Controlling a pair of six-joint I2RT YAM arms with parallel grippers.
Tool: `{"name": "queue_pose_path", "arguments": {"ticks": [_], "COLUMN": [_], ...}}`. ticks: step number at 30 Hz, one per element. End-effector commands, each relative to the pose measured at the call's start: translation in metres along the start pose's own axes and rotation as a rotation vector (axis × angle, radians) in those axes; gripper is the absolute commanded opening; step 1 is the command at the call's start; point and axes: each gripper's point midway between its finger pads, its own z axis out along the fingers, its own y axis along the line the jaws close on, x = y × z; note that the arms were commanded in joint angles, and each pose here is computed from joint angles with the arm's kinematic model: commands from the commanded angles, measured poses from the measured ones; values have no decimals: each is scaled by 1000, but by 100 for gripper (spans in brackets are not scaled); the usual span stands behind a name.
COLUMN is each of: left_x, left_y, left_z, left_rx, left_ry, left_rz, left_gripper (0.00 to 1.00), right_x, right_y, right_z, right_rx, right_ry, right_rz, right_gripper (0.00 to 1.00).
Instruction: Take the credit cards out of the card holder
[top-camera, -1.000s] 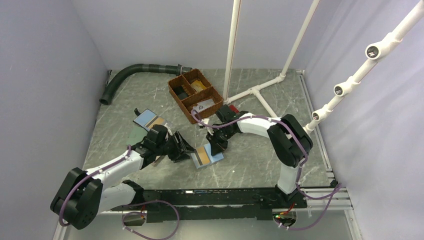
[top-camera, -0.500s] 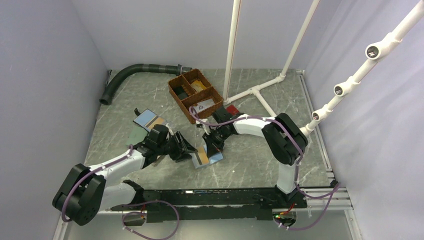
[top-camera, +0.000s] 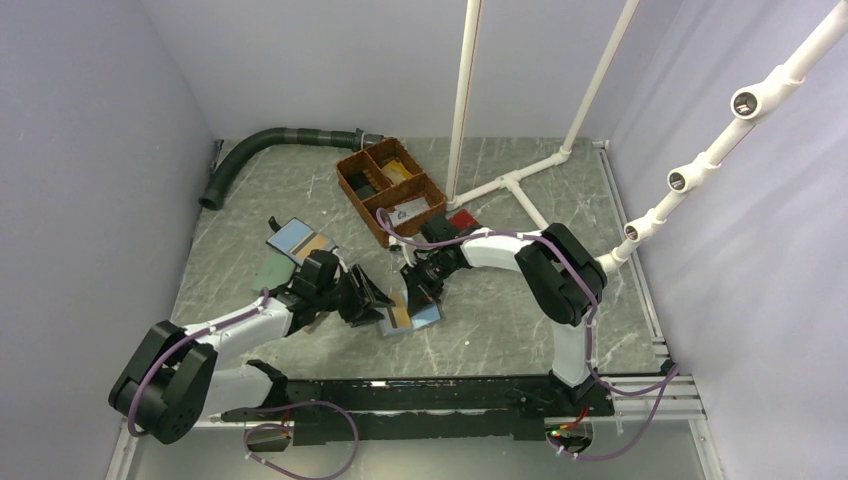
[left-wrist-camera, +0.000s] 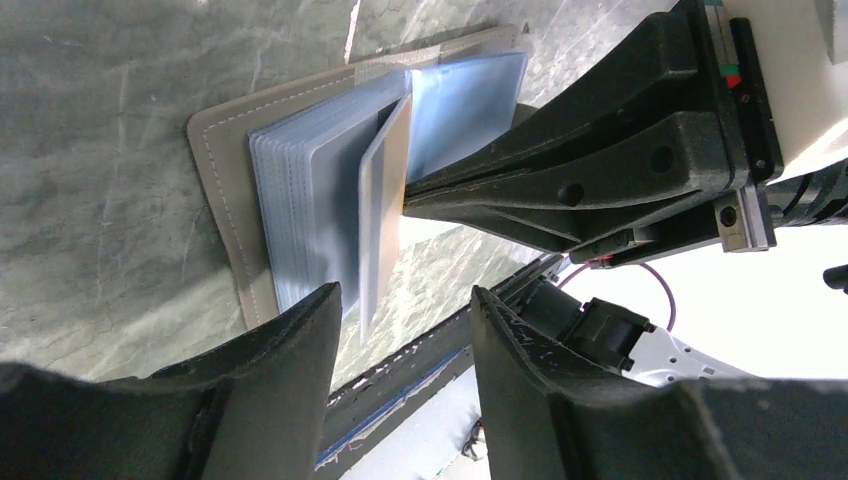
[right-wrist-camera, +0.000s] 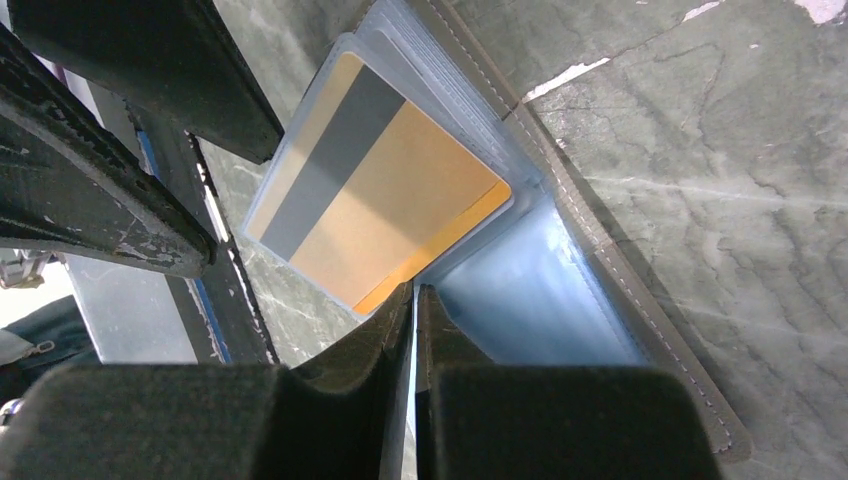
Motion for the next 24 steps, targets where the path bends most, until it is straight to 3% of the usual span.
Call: {"name": "queue_pose_path", "arguments": {"ticks": [1, 6, 12, 24], "left_x": [-4, -4, -3, -4], "left_y": [-8, -11, -13, -21], "left_z": [1, 2, 4, -11], "left_rx": [28, 23, 23, 5], "left_ry": [-18, -3, 16, -1], "left_rz": [22, 39, 50, 82], "left_gripper": [55, 53, 44, 43], "right_x": [-10, -9, -9, -10], "right_y": [2, 1, 1, -1], "right_z": [3, 4, 4, 4], "right_rx": [-8, -8, -7, 3], "right_ry": [-23, -15, -16, -13], "right_rz": [-21, -17, -22, -18], "right_gripper": [8, 8, 8, 8]}}
